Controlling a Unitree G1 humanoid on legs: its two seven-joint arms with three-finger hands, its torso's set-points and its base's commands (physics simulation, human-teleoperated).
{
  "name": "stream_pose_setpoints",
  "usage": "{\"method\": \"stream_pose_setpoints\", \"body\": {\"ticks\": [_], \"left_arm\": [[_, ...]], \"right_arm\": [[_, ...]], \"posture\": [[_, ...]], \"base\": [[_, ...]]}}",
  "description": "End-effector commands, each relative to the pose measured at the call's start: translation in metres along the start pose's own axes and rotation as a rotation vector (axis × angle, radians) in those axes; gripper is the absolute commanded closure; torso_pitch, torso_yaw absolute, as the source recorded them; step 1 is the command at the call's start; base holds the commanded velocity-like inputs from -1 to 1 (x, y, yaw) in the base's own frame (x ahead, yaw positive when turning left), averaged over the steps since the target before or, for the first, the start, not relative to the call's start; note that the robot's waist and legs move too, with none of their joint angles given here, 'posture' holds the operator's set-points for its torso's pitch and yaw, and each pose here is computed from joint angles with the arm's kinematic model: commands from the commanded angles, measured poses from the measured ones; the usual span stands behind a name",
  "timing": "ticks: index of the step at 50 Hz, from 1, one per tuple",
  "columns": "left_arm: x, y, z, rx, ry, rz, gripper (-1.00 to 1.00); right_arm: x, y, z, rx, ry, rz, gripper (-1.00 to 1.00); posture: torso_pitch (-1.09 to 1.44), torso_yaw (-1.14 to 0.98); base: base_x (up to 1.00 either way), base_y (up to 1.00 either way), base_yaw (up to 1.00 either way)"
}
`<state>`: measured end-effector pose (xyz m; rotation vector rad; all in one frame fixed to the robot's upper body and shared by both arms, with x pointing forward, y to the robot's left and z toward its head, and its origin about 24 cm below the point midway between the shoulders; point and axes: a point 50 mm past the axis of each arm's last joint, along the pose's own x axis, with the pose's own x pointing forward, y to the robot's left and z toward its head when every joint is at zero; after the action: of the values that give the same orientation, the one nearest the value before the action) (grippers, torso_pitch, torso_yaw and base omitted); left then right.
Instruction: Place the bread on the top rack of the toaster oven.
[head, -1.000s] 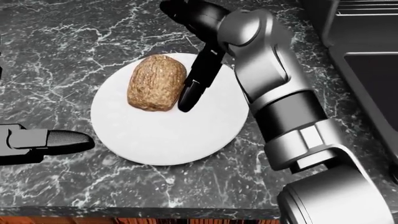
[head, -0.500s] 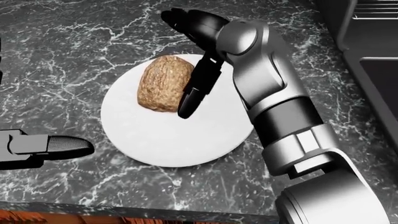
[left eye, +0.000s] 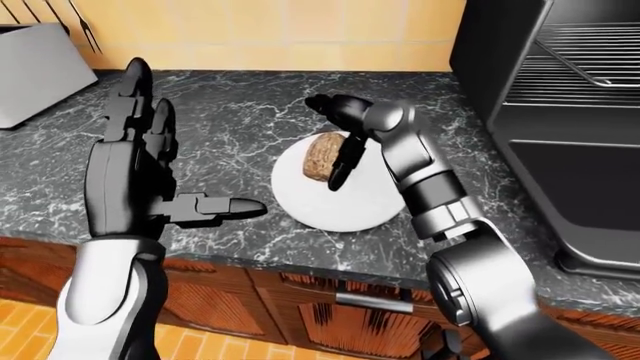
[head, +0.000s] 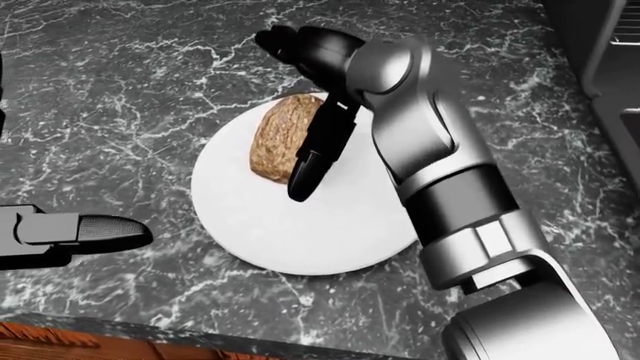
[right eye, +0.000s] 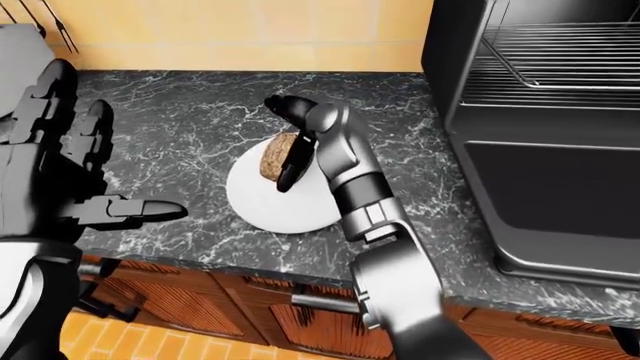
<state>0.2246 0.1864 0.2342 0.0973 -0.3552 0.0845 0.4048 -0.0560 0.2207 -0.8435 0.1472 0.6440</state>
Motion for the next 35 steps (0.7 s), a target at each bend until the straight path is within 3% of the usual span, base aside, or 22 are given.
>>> {"method": "stream_pose_setpoints", "body": {"ticks": [1,15,20,35], "left_arm": [[-0.0009,0.0015,0.0114,0.010,-0.074,0.010,-1.00],[-0.0029,0.0032,0.0102,0.012,-0.072,0.013,-1.00],[-0.0039,0.0041,0.0100,0.012,-0.071,0.015,-1.00],[-0.0031,0.0038,0.0122,0.012,-0.075,0.014,-1.00]], "right_arm": [[-0.0095,-0.0143,0.0199,-0.042,-0.061,-0.061,-1.00],[-0.0122,-0.0172,0.0148,-0.069,-0.015,-0.075,-1.00],[-0.0130,-0.0166,0.0144,-0.077,-0.008,-0.072,-0.66],[-0.0163,-0.0150,0.0120,-0.088,0.008,-0.061,-0.34]], "posture": [[0.00,0.24],[0.00,0.24],[0.00,0.24],[0.00,0.24]], "base": [[0.00,0.00,0.00],[0.00,0.00,0.00],[0.00,0.00,0.00],[0.00,0.00,0.00]]}}
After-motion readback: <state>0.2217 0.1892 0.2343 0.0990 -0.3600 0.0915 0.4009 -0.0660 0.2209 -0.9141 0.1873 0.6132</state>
